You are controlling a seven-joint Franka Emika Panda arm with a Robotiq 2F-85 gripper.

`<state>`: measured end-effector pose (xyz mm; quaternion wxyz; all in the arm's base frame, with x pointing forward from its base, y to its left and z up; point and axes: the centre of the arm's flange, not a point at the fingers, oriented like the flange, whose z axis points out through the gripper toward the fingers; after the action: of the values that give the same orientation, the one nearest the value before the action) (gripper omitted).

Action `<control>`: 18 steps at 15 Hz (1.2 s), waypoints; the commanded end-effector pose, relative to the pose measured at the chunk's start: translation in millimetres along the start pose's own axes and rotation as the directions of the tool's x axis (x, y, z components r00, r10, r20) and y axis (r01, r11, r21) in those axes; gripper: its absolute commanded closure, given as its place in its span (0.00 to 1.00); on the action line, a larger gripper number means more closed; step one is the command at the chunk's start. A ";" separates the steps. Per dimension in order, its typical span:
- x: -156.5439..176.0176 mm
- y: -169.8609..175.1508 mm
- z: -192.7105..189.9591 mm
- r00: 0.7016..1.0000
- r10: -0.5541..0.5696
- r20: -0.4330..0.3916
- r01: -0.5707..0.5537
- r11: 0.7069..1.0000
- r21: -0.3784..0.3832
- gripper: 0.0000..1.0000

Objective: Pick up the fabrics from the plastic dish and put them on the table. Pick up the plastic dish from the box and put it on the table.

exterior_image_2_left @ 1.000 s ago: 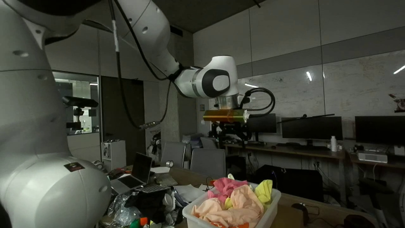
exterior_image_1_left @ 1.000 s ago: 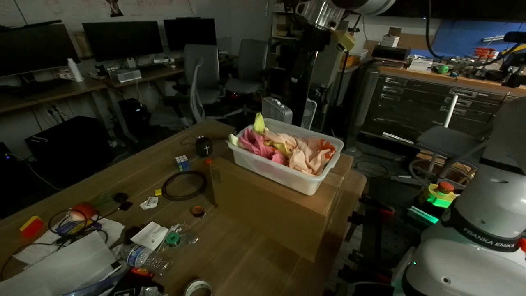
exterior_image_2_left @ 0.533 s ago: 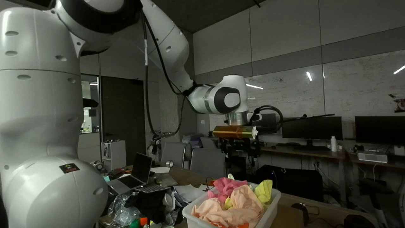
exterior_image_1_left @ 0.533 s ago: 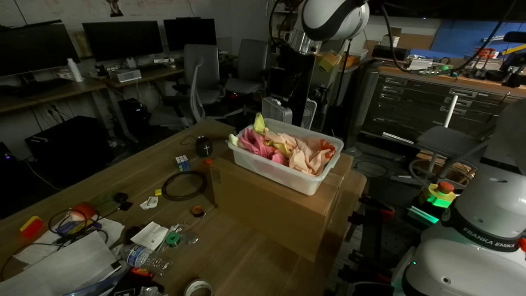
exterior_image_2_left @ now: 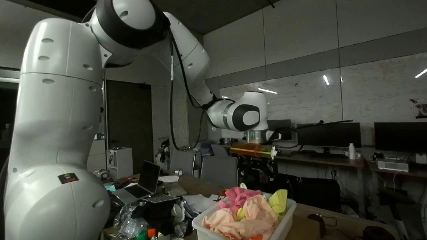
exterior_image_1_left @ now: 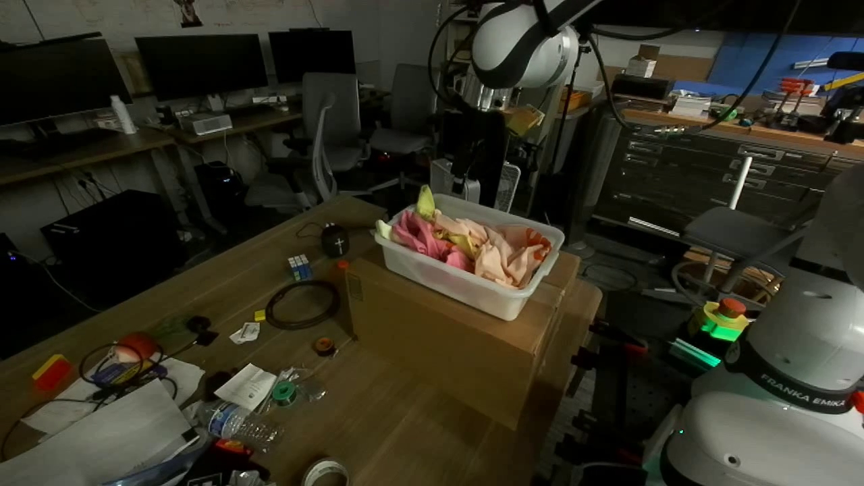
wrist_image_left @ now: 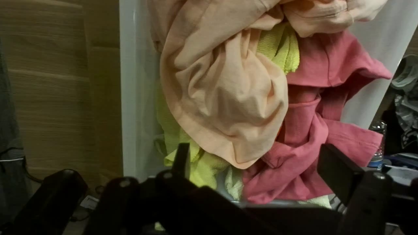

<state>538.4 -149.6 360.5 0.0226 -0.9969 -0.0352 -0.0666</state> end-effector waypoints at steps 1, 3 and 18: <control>17.9 12.0 16.3 1.000 -0.015 -0.005 0.015 0.998 0.055 0.00; 19.8 17.8 34.2 1.000 -0.005 0.017 0.004 0.997 0.072 0.00; 3.8 17.0 141.2 0.987 0.001 0.160 -0.021 0.992 0.123 0.25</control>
<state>558.2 -159.7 223.5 0.0766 -0.9964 -0.0291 0.0230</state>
